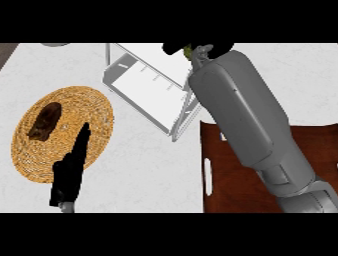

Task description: Pick the squash from the tray and place it in the tiered basket

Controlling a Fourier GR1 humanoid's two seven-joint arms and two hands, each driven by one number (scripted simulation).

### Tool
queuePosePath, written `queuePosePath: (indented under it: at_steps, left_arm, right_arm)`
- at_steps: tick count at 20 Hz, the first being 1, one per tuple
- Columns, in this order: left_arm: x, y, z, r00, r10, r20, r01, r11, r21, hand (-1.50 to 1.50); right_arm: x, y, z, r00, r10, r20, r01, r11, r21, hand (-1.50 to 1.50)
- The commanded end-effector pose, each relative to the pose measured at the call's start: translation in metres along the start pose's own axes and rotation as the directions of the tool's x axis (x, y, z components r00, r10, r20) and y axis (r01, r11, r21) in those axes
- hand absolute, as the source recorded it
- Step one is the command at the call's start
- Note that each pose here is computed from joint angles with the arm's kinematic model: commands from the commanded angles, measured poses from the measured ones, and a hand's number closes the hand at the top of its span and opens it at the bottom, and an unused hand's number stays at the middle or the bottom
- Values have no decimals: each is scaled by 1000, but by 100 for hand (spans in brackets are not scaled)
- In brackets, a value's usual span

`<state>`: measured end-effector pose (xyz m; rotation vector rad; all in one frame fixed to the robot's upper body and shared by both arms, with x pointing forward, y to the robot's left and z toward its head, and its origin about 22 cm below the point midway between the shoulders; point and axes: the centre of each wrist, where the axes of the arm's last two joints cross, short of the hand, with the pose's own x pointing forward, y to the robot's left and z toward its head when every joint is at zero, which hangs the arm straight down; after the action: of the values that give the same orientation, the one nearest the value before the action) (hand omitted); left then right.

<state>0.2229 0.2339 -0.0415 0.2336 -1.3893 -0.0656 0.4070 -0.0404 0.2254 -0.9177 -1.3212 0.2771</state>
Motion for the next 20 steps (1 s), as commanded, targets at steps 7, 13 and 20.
queuePosePath:
  at_steps: [7, 13, 20]
  left_arm:
    - [-7, 9, -7, 996, 7, -88, -8, 1000, -15, 0]
    - [-7, 0, 2, 996, 16, -89, -13, 999, 36, 0]
    - [-34, 23, 27, 991, 23, -135, -8, 994, 105, 0]
  right_arm:
    - [0, 4, 7, 892, -451, 9, 449, 887, -109, -150]
    - [6, -18, -3, 874, -478, 87, 476, 806, -351, -150]
    - [-50, -75, -14, 845, -534, 11, 470, 733, -491, -150]
